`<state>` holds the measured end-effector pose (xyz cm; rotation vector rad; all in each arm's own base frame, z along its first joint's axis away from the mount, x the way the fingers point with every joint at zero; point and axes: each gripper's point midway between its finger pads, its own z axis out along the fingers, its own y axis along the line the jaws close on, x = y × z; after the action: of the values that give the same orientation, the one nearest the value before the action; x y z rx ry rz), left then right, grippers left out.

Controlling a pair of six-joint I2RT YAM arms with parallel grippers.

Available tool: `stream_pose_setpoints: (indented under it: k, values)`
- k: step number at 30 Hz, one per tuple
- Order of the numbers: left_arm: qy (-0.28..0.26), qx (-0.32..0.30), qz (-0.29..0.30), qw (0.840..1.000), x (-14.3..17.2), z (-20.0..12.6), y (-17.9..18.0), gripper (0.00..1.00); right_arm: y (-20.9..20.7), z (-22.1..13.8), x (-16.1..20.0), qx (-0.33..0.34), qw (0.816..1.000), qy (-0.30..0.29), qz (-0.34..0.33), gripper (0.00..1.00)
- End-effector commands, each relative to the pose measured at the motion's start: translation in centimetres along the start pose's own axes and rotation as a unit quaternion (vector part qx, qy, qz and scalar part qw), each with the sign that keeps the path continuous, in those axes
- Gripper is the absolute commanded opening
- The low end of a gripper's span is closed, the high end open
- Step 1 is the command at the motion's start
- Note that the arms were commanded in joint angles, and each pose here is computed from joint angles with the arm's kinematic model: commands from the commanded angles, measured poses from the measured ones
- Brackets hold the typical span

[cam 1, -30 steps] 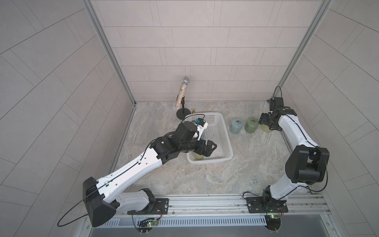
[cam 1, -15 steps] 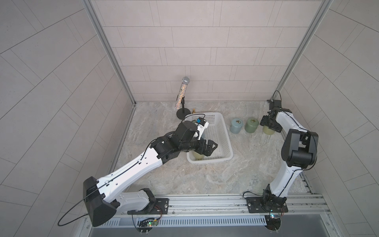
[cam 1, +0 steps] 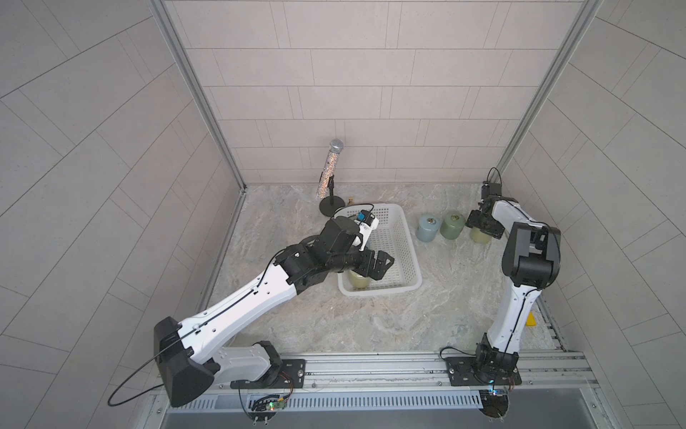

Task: Take the tea canister out of the basket
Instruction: Place the tea canister at the center of the board.

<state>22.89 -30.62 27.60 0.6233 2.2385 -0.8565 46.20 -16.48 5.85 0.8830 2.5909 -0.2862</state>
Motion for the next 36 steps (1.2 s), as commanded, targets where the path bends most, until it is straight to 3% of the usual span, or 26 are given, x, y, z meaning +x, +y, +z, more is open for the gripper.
stream_pose_setpoints:
  k: [1, 6, 18, 28, 36]
  values:
    - [-0.004, -0.006, 0.014, 1.0, -0.6, -0.4, -0.2, 1.0, 0.4, -0.8, -1.9, -0.009, 0.999, -0.03, 0.009, 0.83]
    - [-0.002, -0.008, 0.014, 1.0, -0.6, -0.2, -0.1, 1.0, 0.3, -0.1, -1.5, -0.007, 1.0, -0.022, 0.007, 0.83]
    - [-0.005, -0.008, 0.013, 1.0, -0.6, -0.6, -0.1, 1.0, 0.4, -2.2, -2.3, -0.024, 0.999, -0.036, 0.01, 0.98]
    - [-0.011, -0.013, 0.013, 1.0, -0.4, -0.8, 0.2, 1.0, -0.4, -7.6, -3.1, -0.044, 0.997, -0.061, 0.024, 1.0]
    - [-0.007, -0.072, 0.005, 0.997, 0.5, -1.0, 2.5, 1.0, 0.4, -13.1, -0.2, -0.096, 0.992, -0.078, 0.03, 1.0]
